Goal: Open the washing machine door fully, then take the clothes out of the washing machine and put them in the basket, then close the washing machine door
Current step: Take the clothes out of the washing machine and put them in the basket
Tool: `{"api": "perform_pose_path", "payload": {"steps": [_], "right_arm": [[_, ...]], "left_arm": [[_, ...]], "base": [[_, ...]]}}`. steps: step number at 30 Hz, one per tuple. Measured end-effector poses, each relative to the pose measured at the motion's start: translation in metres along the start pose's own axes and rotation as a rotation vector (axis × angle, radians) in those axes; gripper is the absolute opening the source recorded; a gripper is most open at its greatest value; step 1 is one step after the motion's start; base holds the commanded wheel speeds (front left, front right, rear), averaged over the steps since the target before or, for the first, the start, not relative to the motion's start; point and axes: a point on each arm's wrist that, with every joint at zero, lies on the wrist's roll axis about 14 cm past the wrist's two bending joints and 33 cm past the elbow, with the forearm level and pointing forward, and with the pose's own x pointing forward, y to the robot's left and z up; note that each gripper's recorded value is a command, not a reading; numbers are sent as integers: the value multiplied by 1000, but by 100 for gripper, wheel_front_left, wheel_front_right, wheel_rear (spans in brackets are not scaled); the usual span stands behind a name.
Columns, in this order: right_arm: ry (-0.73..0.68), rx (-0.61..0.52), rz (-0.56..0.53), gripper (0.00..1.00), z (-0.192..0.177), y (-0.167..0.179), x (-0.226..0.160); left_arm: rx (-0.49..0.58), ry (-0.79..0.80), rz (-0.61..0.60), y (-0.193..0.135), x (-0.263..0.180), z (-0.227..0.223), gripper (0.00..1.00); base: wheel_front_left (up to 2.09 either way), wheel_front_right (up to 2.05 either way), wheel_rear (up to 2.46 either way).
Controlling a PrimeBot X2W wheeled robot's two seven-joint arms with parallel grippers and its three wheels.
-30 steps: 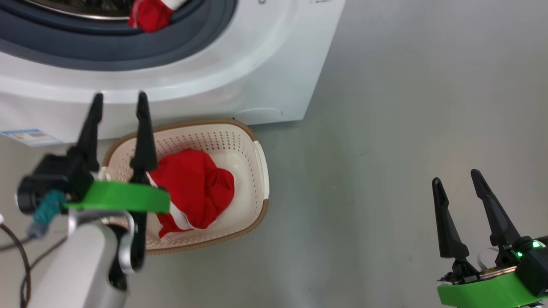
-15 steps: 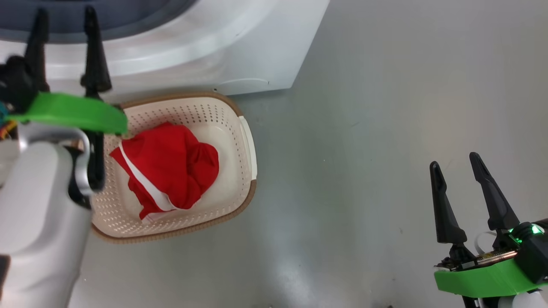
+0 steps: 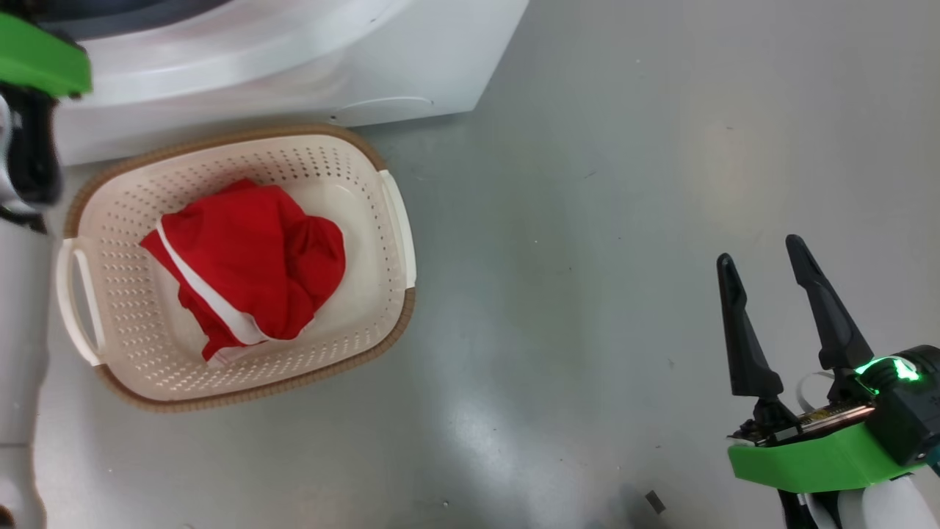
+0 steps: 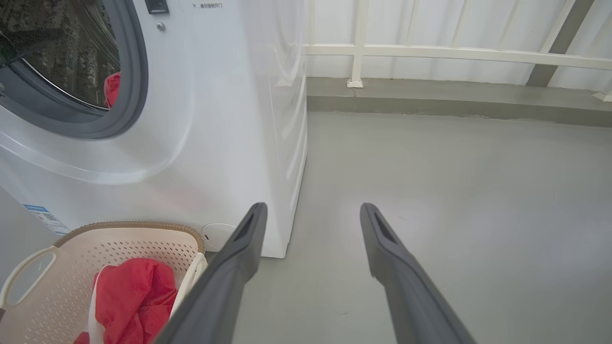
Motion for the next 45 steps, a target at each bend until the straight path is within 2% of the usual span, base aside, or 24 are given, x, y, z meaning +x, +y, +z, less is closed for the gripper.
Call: {"api": "perform_pose_path", "payload": {"steps": [11, 14, 21, 29, 36, 38, 45], "right_arm": [[15, -4, 6, 100, -4, 3, -1], [17, -11, -4, 100, -3, -1, -3], [24, -20, -12, 100, -3, -3, -8], [31, -26, -18, 100, -4, -5, -11], [43, -25, -25, 100, -6, -5, -17], [49, -24, -26, 100, -7, -5, -20], [54, -17, -32, 100, -7, -6, -24]], "left_arm": [[-56, 116, -37, -8, 36, -11, 100], [-75, 192, -51, -14, 40, -25, 100], [-62, 338, -64, -21, 41, -56, 100], [-35, 397, -91, -28, 48, -57, 100], [64, 579, -138, -37, 36, -84, 100], [123, 589, -143, -34, 35, -86, 100], [187, 606, -138, -28, 35, -93, 100]], "base": [[0, 0, 0], [0, 0, 0], [0, 0, 0], [0, 0, 0], [0, 0, 0], [0, 0, 0], [0, 0, 0]]}}
